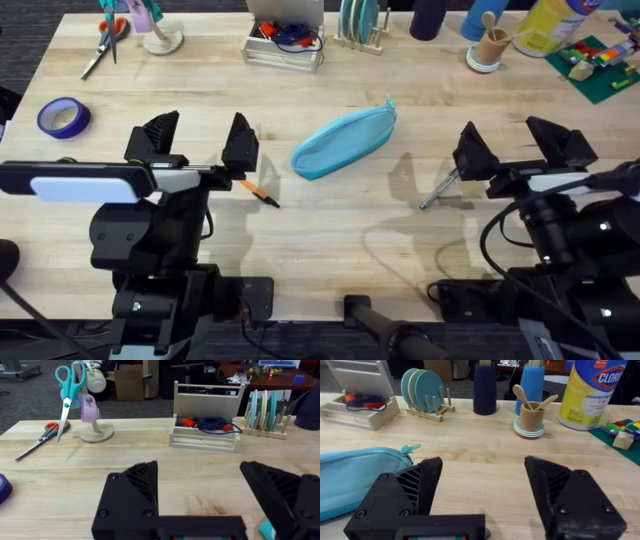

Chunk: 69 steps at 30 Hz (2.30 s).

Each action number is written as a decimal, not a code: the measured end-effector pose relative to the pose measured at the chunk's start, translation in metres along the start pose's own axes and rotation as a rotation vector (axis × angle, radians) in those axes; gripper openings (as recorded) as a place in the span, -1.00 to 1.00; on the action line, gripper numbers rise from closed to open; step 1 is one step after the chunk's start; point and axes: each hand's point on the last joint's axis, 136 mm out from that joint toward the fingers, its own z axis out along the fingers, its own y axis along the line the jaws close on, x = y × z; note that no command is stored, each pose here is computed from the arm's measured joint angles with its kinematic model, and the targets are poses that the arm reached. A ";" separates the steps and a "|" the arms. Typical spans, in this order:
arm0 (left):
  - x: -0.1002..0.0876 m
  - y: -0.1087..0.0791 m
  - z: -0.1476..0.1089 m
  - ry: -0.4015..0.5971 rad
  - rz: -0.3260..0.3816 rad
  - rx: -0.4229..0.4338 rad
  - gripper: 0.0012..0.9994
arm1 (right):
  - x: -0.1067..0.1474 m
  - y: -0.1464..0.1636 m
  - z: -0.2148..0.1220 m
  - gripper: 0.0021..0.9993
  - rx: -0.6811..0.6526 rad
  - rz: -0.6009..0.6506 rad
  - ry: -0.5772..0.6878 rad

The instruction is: Unzip the bag, pick up the pens from the table one at a time and place them inside, then zip the bag closed.

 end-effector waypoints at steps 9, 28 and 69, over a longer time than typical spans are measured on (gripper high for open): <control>0.000 0.000 0.000 0.000 0.000 0.000 0.99 | 0.000 0.000 0.000 1.00 0.000 0.000 0.000; 0.000 0.000 0.000 -0.001 -0.004 0.000 0.99 | -0.008 0.000 0.000 1.00 -0.002 -0.001 -0.031; -0.080 -0.030 0.025 0.636 -0.121 0.147 0.99 | -0.076 0.001 0.042 0.99 -0.011 0.058 0.624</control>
